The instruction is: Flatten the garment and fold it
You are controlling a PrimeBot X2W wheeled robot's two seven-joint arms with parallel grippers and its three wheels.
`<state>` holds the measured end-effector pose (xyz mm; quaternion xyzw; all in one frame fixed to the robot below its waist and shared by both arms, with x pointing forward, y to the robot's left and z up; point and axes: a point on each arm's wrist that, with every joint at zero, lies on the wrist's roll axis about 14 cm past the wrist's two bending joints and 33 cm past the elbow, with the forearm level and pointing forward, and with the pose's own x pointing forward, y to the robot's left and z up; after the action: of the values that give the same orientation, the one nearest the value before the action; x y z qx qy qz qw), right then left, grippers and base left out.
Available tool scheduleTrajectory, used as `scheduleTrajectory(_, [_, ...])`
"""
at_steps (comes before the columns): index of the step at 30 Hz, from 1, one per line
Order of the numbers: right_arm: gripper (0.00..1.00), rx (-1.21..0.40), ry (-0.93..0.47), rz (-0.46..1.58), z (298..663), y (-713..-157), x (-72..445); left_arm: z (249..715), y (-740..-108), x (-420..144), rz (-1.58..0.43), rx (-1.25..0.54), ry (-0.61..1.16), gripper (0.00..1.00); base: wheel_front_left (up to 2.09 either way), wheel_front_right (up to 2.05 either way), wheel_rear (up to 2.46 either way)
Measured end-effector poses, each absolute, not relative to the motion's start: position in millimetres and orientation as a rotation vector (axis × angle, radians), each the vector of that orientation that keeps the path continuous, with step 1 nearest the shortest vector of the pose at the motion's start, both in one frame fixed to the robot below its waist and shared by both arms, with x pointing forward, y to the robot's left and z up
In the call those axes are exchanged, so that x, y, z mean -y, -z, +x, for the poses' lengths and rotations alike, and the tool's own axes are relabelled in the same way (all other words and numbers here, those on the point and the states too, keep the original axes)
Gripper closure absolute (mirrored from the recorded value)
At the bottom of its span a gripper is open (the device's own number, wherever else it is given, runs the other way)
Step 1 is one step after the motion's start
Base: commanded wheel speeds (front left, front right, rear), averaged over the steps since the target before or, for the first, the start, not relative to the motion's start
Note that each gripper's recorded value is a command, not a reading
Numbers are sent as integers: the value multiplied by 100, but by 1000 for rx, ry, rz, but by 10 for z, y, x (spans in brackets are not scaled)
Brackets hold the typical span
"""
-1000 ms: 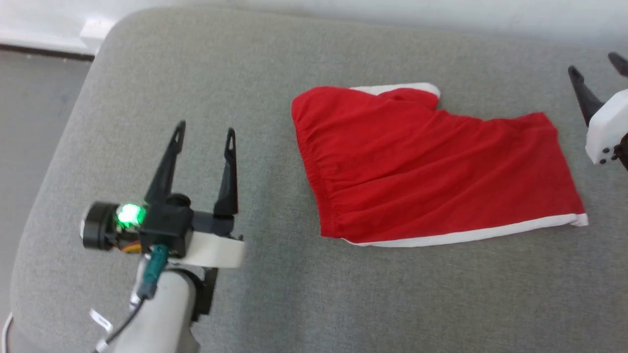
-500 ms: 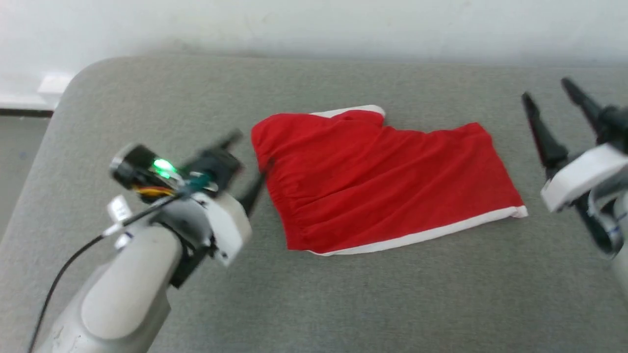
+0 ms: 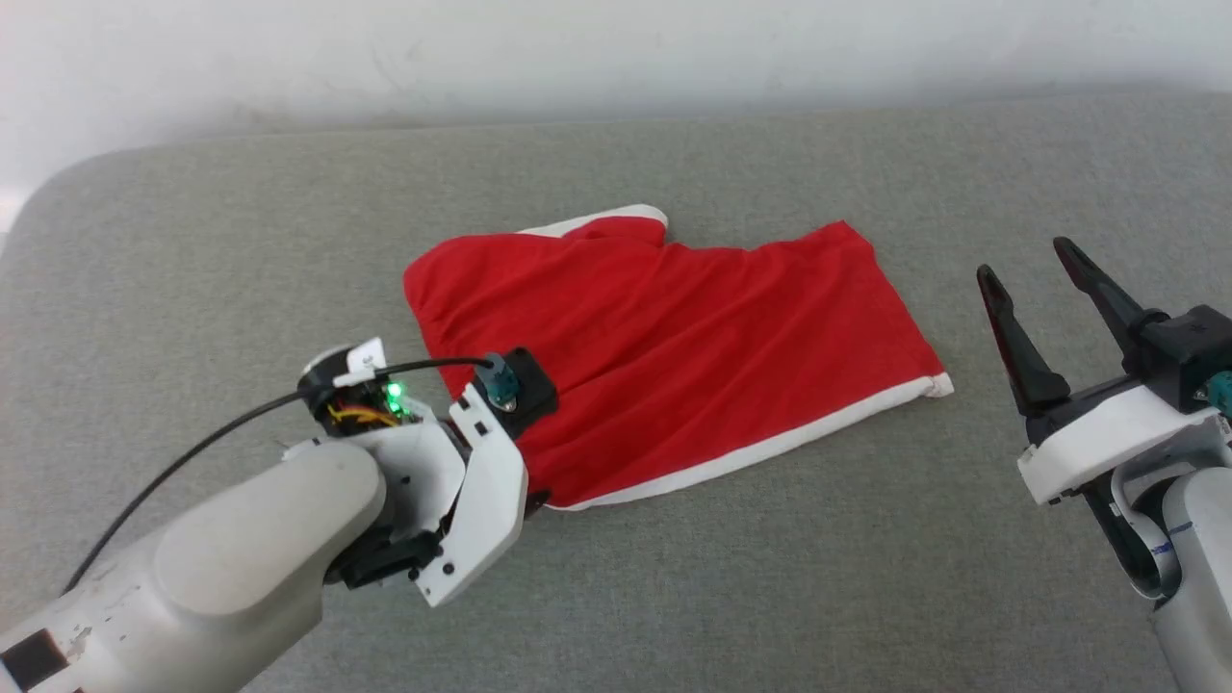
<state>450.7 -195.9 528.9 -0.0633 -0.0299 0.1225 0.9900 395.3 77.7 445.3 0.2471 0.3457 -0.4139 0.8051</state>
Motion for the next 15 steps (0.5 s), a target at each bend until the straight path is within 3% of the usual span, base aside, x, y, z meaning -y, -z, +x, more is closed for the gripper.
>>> scheduleTrajectory(11, [0,32,-221,-125,4502,-5213,2027,3854,-3834,-901,509,-994,873,0,0,0,0])
scheduleTrajectory(12, [0,31,-226,-126,4503,-5211,2011,3850,-3824,-894,497,-998,871,24,0,0,0])
scheduleTrajectory(13, [0,31,-230,-127,4507,-5213,1997,3851,-3827,-880,491,-994,872,87,0,0,0])
scheduleTrajectory(14, [0,28,-236,-130,4514,-5212,1985,3857,-3833,-875,484,-985,871,100,0,0,0])
scheduleTrajectory(15, [0,28,-243,-137,4523,-5221,1972,3858,-3844,-880,482,-977,868,100,0,0,0])
